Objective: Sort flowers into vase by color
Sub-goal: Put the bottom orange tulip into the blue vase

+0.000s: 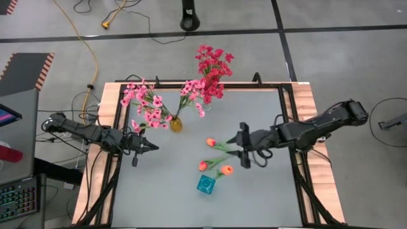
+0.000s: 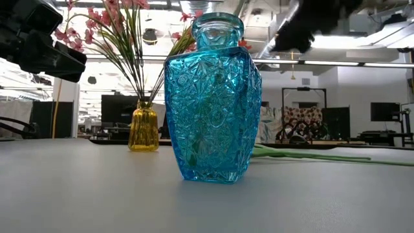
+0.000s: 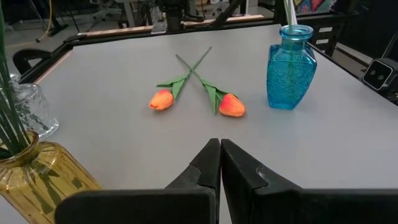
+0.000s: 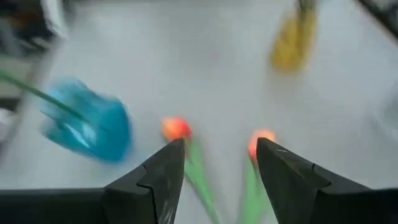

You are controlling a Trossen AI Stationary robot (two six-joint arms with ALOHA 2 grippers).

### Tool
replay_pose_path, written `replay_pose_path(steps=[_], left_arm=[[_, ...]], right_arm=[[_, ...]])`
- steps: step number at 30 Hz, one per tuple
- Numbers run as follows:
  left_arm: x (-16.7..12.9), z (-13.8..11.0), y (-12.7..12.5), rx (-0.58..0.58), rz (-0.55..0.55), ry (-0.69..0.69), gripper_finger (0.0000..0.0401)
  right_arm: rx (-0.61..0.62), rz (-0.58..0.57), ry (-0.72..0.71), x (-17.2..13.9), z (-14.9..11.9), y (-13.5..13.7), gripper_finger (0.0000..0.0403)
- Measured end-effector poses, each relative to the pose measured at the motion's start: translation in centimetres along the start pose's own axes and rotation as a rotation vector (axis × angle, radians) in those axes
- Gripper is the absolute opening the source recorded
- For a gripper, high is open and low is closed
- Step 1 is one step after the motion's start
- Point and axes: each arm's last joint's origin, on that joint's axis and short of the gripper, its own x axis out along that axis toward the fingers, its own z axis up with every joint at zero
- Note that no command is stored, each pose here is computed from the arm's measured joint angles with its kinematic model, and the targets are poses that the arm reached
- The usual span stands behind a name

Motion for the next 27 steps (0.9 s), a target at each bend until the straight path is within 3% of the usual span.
replay_pose_path(steps=[7,15,27], left_arm=[[0.0,0.0,0.0,-0.001,0.000,0.000,0.0000],[0.0,0.0,0.0,-0.007,0.000,0.000,0.0000],[0.0,0.0,0.0,-0.011,0.000,0.000,0.0000]], right_arm=[[0.022,-0.090,0.236,2.6,-2.6,-0.9,0.0226],[-0.109,-0.024,0.311,6.9,-4.6,-0.1,0.0226],[-0.117,0.003,0.336,11.3,-7.0,0.4,0.0226]])
